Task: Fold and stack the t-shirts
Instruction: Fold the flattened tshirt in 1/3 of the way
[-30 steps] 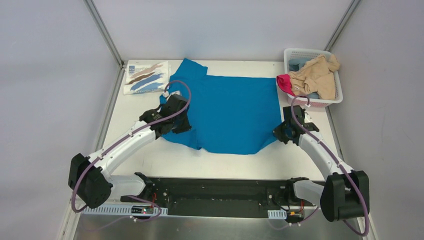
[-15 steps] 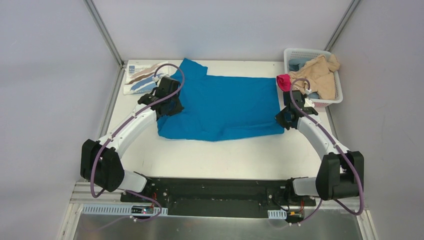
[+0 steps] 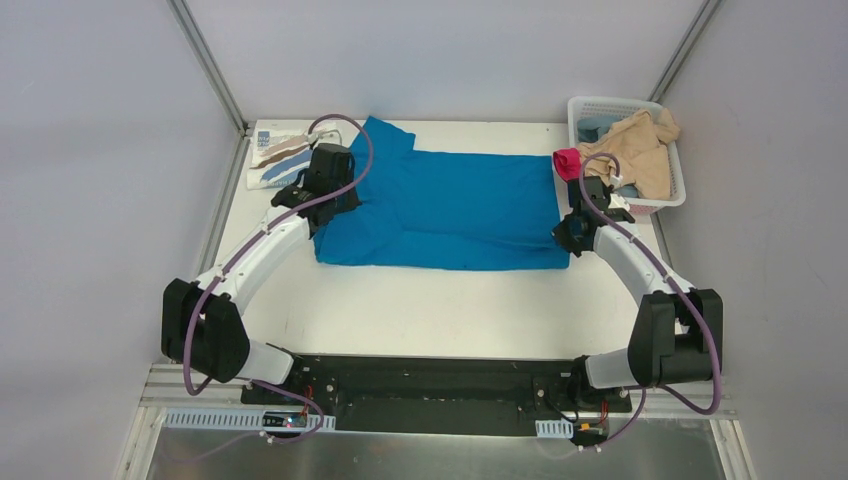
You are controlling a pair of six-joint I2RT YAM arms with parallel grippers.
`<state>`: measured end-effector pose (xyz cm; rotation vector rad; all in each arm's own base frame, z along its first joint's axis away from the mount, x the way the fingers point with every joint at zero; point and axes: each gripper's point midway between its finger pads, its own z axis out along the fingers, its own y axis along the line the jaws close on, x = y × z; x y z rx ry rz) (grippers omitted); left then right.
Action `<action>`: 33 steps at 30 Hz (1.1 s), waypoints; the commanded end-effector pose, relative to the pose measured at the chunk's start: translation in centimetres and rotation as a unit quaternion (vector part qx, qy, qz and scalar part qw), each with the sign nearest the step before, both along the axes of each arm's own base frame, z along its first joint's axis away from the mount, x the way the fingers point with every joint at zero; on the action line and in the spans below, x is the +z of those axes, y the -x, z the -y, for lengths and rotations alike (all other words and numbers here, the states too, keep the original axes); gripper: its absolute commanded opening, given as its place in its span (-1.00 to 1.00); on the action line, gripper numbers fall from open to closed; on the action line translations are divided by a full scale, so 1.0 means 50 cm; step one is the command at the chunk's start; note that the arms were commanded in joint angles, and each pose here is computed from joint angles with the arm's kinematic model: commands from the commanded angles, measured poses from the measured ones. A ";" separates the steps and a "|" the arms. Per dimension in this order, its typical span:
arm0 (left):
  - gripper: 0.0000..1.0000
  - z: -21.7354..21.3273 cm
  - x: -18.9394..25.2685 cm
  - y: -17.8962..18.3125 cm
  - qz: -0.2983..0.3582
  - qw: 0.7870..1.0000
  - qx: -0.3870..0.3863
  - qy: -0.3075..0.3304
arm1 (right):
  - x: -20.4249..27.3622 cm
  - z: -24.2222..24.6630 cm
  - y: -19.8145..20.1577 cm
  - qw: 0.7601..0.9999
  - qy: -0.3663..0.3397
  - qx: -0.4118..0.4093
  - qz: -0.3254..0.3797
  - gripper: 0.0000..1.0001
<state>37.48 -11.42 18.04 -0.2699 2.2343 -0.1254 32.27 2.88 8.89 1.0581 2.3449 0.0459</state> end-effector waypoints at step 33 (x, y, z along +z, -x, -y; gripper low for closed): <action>-1.00 -0.074 -0.175 -0.238 -0.050 0.997 -0.002 -0.062 | -0.045 0.025 -0.123 0.999 0.041 0.003 0.003 -1.00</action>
